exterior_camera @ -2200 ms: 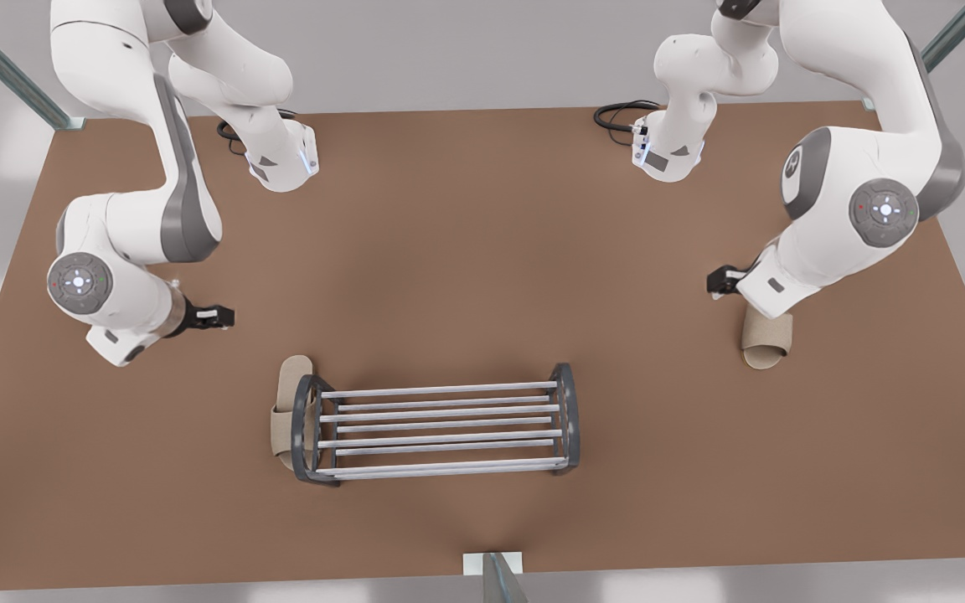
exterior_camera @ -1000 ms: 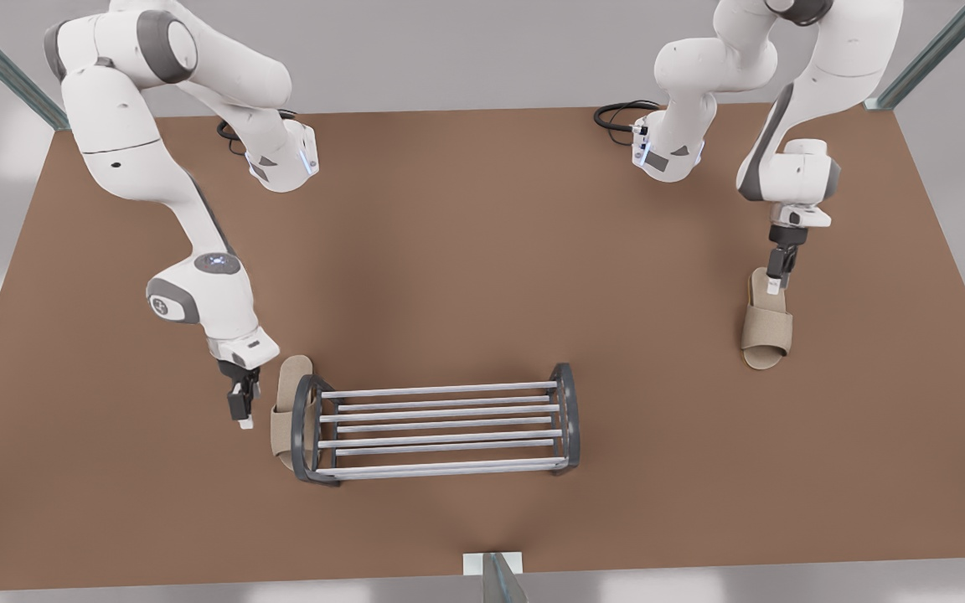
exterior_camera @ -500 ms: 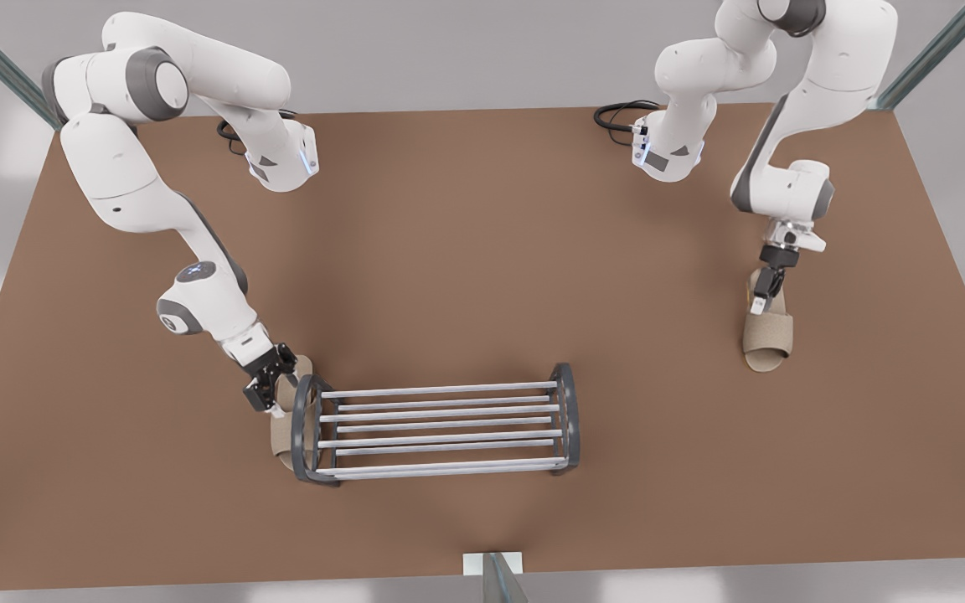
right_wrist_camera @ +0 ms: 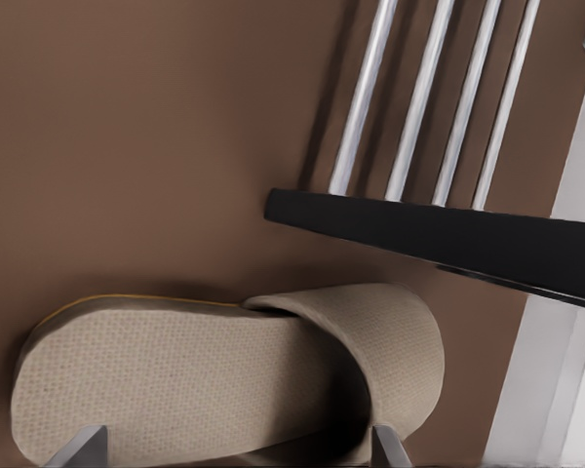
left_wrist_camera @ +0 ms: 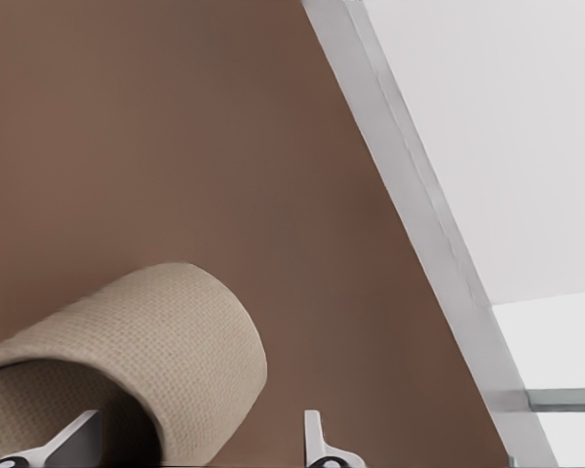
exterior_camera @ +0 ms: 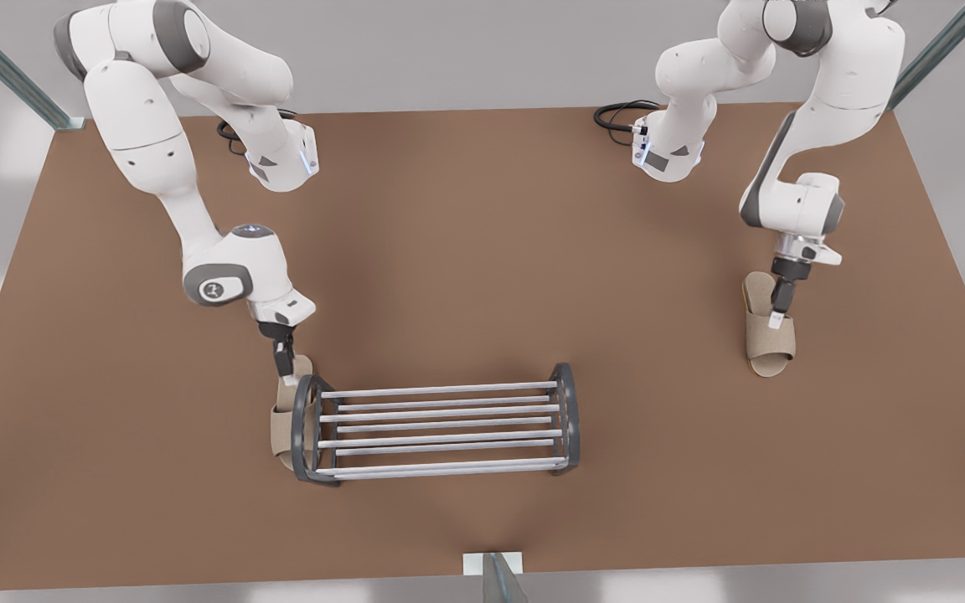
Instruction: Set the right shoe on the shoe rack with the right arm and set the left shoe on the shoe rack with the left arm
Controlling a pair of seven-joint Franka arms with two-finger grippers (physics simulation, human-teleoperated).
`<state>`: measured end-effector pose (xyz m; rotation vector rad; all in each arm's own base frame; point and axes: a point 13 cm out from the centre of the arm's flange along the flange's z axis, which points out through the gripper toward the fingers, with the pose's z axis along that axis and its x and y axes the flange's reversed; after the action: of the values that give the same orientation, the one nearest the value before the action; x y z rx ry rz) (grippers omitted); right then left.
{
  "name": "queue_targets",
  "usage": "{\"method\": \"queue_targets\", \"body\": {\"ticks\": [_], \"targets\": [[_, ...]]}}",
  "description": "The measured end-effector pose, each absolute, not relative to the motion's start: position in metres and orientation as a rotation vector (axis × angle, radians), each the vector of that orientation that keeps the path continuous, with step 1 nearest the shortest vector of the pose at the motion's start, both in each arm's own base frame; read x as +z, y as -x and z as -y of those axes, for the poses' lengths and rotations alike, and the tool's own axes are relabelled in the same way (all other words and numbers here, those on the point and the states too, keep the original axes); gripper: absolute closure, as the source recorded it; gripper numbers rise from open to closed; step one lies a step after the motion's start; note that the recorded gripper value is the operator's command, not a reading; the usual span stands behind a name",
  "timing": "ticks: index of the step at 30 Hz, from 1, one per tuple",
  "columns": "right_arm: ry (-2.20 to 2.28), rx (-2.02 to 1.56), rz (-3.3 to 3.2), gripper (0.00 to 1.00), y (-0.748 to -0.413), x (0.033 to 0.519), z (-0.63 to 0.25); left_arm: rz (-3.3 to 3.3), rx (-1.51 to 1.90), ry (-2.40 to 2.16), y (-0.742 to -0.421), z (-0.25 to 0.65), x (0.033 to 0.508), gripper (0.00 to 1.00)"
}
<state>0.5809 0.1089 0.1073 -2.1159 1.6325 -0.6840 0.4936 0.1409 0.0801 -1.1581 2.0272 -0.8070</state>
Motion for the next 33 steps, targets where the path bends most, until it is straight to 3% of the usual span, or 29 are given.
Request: {"method": "queue_targets", "body": {"ticks": [5, 14, 17, 21, 26, 33], "targets": [[1.915, -0.605, -1.821, 0.0, -0.575, 0.095, -0.107, -1.883, -0.846, 1.459, -0.484, -0.157, 0.069, 0.05], [1.845, -0.717, -1.702, 0.0, -0.526, 0.093, -0.124, -1.722, -0.927, 1.678, -0.492, -0.166, 0.083, 0.05], [1.731, -0.764, -1.669, 0.0, -0.536, 0.104, -0.127, -1.687, -0.947, 1.729, -0.493, -0.166, 0.083, 0.19], [1.574, -0.736, -1.685, 0.0, -0.549, 0.096, -0.13, -1.653, -0.973, 1.784, -0.493, -0.163, 0.083, 0.23], [1.418, -0.71, -1.638, 0.02, -0.571, 0.103, -0.141, -1.617, -0.996, 1.837, -0.494, -0.161, 0.083, 0.39], [1.268, -0.717, -1.648, 0.0, -0.588, 0.115, -0.129, -1.577, -1.017, 1.893, -0.496, -0.161, 0.079, 0.39]]}}
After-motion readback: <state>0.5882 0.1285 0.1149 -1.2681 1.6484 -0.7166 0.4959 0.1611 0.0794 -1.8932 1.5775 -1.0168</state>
